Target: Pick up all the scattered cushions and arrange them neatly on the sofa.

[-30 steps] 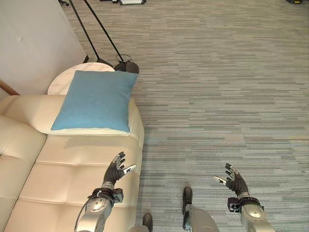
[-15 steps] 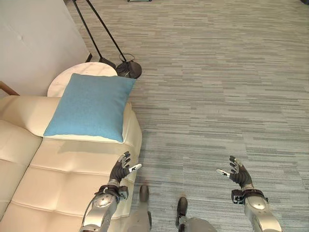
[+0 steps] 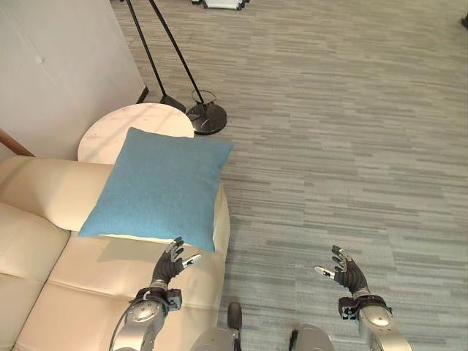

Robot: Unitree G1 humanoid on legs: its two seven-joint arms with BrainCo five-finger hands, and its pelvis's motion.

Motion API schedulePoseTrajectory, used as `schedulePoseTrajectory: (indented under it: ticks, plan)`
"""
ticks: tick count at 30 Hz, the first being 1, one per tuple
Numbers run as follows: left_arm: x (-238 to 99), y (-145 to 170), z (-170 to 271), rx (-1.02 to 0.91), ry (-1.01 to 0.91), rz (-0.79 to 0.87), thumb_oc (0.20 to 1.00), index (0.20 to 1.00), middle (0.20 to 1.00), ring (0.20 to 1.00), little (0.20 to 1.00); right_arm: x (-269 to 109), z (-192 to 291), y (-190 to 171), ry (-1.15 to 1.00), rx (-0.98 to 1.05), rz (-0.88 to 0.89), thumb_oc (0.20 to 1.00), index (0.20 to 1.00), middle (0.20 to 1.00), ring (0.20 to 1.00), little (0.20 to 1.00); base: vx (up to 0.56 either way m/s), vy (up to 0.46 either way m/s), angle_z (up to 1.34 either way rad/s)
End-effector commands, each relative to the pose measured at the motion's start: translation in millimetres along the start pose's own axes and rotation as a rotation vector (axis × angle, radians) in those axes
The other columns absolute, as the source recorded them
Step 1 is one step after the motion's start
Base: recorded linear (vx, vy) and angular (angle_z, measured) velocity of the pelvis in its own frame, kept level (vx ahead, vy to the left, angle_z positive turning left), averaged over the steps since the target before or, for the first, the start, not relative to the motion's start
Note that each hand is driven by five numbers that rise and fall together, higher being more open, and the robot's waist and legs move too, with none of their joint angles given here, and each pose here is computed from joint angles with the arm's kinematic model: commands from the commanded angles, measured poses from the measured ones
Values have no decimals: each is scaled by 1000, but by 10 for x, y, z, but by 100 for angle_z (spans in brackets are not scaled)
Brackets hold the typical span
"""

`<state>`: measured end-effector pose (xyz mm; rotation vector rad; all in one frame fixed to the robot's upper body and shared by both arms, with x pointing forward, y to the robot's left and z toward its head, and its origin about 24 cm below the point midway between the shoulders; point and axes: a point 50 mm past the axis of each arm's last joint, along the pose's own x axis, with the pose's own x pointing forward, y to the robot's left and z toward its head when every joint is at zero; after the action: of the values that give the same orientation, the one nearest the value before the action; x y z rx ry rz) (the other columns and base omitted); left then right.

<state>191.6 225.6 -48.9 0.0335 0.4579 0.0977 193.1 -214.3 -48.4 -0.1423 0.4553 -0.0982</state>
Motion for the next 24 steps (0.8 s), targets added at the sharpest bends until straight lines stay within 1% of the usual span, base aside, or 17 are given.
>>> schedulePoseTrajectory:
  ticks: [1,6,8,11,15,19,20,22,24]
  plan:
    - [6,24,204,-4,-106,0,1000,1000,1000,1000,1000,19,198,-94,-97,1,-27,1000,1000,1000,1000,1000,261,-115,11]
    - [48,-65,294,-2,-149,-25,1000,1000,1000,1000,1000,-3,137,-118,-75,-2,-39,1000,1000,1000,1000,1000,378,-228,40]
    - [48,-78,278,4,-145,-33,1000,1000,1000,1000,1000,-10,125,-124,-75,1,-33,1000,1000,1000,1000,1000,383,-268,99]
    - [58,-91,196,-72,-107,-10,1000,1000,1000,1000,1000,10,142,-134,-80,4,-25,1000,1000,1000,1000,1000,259,-235,36]
    - [77,-158,92,-275,-58,25,1000,1000,1000,1000,1000,11,185,-228,-98,3,-61,1000,1000,1000,1000,1000,151,-184,34]
    - [66,-179,41,-329,-39,40,1000,1000,1000,1000,1000,20,193,-263,-98,16,-97,1000,1000,1000,1000,1000,139,-48,62]
    - [32,-209,-25,-308,-16,26,1000,1000,1000,1000,1000,-5,169,-304,-95,35,-140,1000,1000,1000,1000,1000,297,33,77]
    - [39,-180,16,-297,-30,37,1000,1000,1000,1000,1000,-13,135,-309,-79,31,-164,1000,1000,1000,1000,1000,291,110,211]
    - [0,-96,21,-275,-38,52,1000,1000,1000,1000,1000,-7,110,-243,-62,13,-136,1000,1000,1000,1000,1000,263,226,187]
